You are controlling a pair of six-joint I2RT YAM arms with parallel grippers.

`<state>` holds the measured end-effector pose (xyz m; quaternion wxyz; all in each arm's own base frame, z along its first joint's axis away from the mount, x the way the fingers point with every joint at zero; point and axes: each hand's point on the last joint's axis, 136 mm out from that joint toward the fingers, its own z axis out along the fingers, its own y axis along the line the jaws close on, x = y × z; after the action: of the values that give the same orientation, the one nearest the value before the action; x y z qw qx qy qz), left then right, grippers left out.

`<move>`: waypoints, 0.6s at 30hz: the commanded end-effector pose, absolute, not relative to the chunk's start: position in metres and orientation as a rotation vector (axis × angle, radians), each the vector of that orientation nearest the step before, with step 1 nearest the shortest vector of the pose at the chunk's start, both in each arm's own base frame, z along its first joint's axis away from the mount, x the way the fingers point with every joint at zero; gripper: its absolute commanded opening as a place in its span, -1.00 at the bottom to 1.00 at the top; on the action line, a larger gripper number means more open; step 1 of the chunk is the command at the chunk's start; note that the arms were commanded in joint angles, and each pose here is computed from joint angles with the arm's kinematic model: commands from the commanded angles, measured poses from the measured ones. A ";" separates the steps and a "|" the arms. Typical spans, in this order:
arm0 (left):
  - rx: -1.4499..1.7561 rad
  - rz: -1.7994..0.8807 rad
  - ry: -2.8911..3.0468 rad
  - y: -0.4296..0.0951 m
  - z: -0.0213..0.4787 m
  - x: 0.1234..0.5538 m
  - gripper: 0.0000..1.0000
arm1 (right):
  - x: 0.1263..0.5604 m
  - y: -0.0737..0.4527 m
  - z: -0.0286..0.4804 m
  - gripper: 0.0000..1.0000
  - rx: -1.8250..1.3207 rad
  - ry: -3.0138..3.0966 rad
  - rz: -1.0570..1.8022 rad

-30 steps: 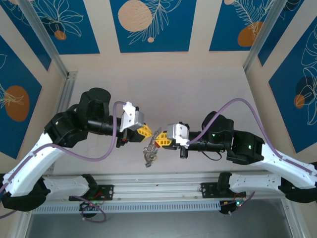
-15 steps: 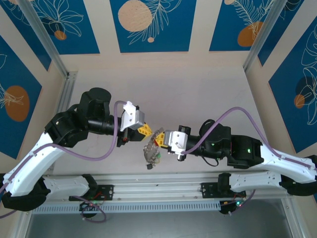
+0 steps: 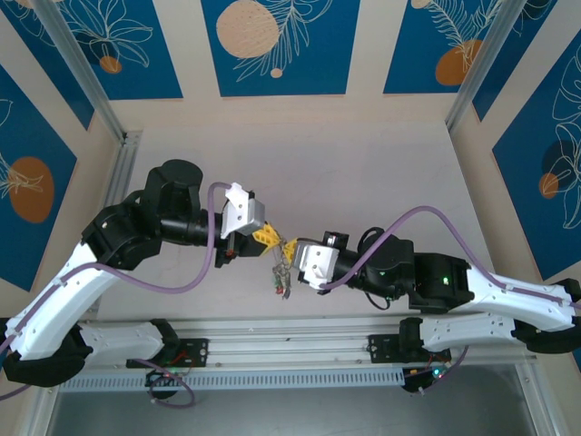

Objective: Put the keys on the keyring

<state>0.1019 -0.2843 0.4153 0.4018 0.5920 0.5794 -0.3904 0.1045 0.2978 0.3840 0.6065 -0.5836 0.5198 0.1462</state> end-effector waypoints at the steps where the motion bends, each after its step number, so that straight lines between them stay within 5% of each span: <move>1: 1.441 -1.015 1.288 -0.283 0.460 0.093 -1.00 | 0.117 0.295 0.378 -1.00 -1.320 1.229 0.282; 9: 1.410 -1.013 1.271 -0.280 0.465 0.092 -1.00 | 0.113 0.293 0.379 -0.73 -1.319 1.240 0.360; 17: 1.356 -0.952 1.285 -0.277 0.460 0.103 -1.00 | 0.103 0.279 0.397 -0.32 -1.271 1.244 0.459; 18: 1.357 -0.949 1.288 -0.278 0.458 0.104 -1.00 | 0.102 0.275 0.401 -0.15 -1.253 1.246 0.477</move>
<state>0.1014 -0.2759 0.4450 0.4694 0.5698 0.5493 -0.3915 0.1075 0.2866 0.3843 0.5999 -0.5642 0.5394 0.1756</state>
